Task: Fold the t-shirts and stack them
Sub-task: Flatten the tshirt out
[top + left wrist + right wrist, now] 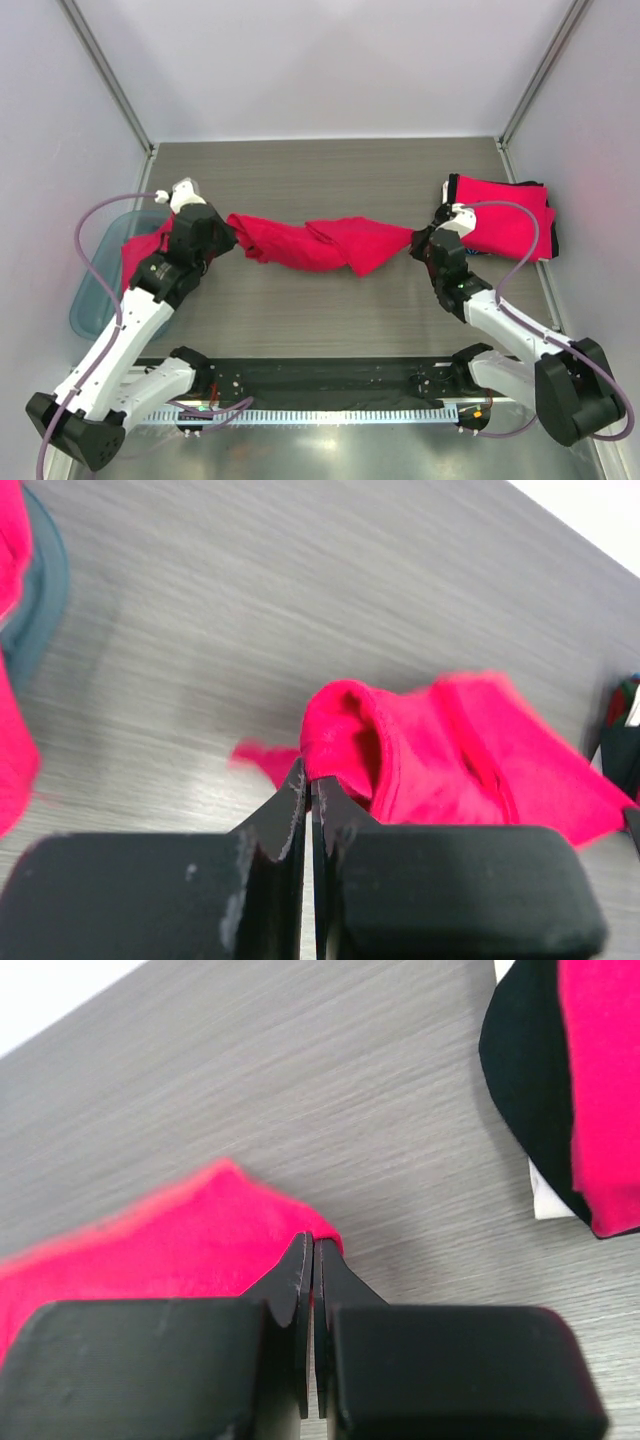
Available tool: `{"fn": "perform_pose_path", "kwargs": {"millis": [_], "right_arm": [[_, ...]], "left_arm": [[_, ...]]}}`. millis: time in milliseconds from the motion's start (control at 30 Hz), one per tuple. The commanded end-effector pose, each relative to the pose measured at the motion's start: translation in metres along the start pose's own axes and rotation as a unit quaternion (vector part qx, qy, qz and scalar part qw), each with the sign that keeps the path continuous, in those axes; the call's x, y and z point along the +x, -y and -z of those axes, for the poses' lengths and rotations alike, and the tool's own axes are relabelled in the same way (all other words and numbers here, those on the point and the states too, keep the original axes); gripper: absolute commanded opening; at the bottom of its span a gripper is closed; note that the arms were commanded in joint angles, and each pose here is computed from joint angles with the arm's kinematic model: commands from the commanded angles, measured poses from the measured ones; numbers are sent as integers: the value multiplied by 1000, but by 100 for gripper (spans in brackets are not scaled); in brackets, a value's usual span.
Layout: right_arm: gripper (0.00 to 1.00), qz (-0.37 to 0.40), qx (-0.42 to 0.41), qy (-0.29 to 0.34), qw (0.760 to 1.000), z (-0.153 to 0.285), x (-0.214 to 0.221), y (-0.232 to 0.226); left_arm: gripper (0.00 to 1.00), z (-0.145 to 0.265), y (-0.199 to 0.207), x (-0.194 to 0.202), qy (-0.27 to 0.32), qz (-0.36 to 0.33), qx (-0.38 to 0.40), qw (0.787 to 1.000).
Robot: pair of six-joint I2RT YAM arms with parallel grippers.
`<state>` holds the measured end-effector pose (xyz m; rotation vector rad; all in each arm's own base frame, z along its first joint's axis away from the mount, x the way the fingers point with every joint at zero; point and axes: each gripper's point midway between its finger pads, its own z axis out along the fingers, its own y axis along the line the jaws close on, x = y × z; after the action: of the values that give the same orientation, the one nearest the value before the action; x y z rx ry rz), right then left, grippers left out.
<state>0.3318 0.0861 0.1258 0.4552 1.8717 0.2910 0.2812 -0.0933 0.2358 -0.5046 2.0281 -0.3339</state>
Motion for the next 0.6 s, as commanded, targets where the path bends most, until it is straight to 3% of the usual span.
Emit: {"fn": "perform_pose_path", "kwargs": {"millis": [0,233,300,333,400,433,567], "right_arm": [[1,-35,5,68,997,9,-51,-13],[2,-27,17,71,997,26,-87,-23],[19,-14,23,40,999,25,-71,-19],[36,0,22,20,1000,23,-58,-15],[46,17,-25,-28,999,25,-32,-26],[58,23,-54,-38,998,26,-27,-35],[68,84,-146,-78,983,39,1,-68]], "left_arm": [[0,7,-5,-31,19,-25,-43,999],[0,46,15,-112,89,-27,-39,995],[0,56,19,-121,98,-30,-31,994],[0,62,23,-125,104,-28,-17,994],[0,59,36,-114,81,-37,24,996],[0,50,36,-99,59,-43,30,997],[0,25,38,-55,3,-45,61,997]]}}
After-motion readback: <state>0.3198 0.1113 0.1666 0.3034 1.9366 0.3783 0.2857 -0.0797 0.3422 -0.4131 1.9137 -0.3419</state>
